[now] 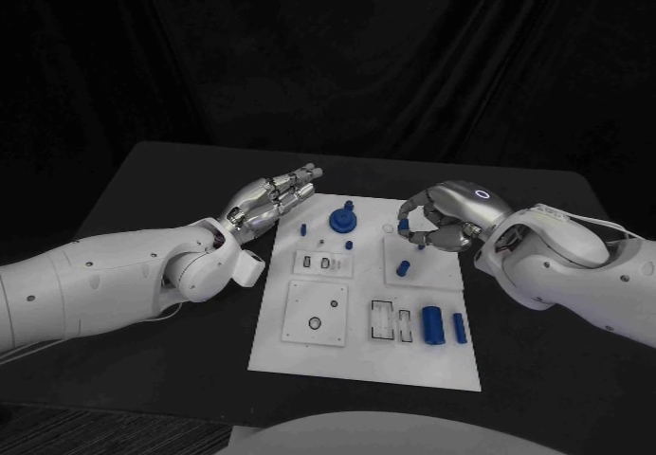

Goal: Assemble the parts on the task board

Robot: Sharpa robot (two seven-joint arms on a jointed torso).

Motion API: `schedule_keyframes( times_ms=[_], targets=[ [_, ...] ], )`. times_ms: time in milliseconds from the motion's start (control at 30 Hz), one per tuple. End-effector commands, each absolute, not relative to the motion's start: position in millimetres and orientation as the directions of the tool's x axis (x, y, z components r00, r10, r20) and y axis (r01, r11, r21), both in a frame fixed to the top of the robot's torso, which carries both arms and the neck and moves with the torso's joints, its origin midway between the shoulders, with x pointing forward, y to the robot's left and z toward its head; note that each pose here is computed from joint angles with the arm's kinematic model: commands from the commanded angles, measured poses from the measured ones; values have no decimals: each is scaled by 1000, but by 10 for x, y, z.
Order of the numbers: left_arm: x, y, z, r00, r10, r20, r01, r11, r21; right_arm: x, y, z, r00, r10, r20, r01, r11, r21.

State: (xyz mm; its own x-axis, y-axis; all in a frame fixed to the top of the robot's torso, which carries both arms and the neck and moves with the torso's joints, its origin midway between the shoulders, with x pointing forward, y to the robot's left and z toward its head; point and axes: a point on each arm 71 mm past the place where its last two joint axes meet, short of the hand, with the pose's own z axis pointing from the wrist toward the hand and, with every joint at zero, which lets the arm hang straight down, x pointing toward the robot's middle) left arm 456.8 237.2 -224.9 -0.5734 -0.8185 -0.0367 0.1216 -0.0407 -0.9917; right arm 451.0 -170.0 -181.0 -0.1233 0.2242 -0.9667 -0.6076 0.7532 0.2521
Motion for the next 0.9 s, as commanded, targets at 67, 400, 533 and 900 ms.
schedule_keyframes(
  times_ms=[67,400,533,900],
  targets=[
    [4561,2328,-2245,-585,-811,-30,127,-55,-990,4444,-1505,-1937,-157,186,-970,-616,749,243],
    [4564,2306,-2248,-589,-808,-29,125,-56,-991,4413,-1170,-2183,-182,127,-975,-649,729,216],
    [4568,2291,-2250,-592,-806,-28,125,-58,-991,4419,-1066,-2280,-200,110,-974,-649,729,215],
    [4576,2271,-2254,-593,-805,-28,125,-58,-991,4443,-908,-2370,-216,91,-972,-648,731,212]
  ],
)
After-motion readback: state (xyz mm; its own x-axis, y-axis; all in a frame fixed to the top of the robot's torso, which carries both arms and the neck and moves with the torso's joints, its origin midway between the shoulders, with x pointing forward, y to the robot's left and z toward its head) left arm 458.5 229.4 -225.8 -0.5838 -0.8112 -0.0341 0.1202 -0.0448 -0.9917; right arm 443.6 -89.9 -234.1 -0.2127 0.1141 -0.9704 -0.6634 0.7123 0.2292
